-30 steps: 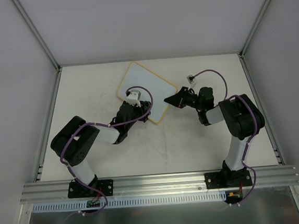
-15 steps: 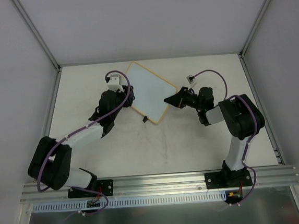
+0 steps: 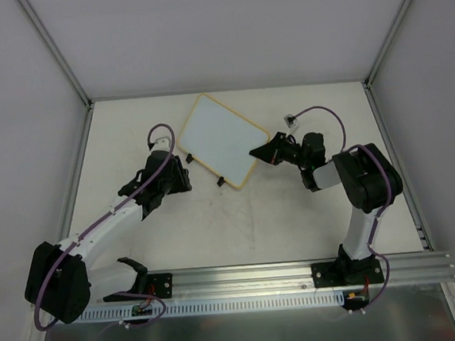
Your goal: Erase the whiteboard
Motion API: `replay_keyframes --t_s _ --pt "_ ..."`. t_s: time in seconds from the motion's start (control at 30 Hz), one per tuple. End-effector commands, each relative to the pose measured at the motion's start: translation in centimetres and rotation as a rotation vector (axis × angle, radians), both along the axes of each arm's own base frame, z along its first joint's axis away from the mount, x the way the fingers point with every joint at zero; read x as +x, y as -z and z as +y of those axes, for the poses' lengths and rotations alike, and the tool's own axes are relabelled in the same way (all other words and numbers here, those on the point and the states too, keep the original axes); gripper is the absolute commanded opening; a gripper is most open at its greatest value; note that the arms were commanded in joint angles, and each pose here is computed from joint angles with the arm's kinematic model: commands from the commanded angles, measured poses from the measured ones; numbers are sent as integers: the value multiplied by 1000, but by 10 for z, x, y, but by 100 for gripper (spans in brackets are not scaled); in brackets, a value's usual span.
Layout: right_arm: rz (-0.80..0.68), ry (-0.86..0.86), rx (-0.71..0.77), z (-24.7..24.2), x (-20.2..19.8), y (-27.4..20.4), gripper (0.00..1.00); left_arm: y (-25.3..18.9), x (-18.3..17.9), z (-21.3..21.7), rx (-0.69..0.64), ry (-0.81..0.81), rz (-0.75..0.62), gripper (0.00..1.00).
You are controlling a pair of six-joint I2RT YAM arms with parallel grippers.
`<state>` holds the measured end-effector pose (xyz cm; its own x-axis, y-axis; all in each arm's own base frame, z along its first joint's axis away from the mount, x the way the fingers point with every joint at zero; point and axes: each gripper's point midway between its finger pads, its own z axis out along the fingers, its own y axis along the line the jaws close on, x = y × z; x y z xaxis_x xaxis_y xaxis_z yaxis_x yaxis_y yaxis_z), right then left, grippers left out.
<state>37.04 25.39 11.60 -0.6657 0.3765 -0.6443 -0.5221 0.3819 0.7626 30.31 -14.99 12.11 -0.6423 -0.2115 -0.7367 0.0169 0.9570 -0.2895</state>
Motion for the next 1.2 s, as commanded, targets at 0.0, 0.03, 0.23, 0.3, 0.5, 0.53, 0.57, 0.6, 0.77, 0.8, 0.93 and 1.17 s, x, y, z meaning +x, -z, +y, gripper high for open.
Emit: replay_keyframes --t_s 0.0,0.03,0.23,0.3,0.5,0.53,0.57,0.6,0.77,0.8,0.93,1.17 --pt "-330 -12 102 4 7 -74 0 34 -44 -2 -37 32 183 0" --pt "-331 -11 102 4 6 -74 0 43 -51 -2 -42 38 215 0" --pt "-331 -13 102 4 6 -74 0 78 -66 7 15 28 313 8" --pt "-329 -10 101 4 7 -73 0 86 -72 3 13 61 354 18" --pt "-333 -14 101 4 5 -74 1 98 -73 8 53 47 379 24" --pt "-331 -13 100 4 5 -74 1 97 -72 7 53 54 380 28" --pt "-335 -14 99 4 5 -74 1 98 -71 6 54 58 387 29" --pt "-334 -13 100 4 5 -75 1 99 -72 4 52 62 393 32" --pt "-334 -13 100 3 5 -74 4 100 -70 4 54 63 396 51" --pt "-336 -14 101 4 5 -75 4 95 -69 3 46 65 380 52" --pt "-334 -16 99 4 4 -74 6 84 -66 5 37 61 334 56" --pt "-343 -9 98 1 4 -77 32 68 -66 6 10 61 275 58"
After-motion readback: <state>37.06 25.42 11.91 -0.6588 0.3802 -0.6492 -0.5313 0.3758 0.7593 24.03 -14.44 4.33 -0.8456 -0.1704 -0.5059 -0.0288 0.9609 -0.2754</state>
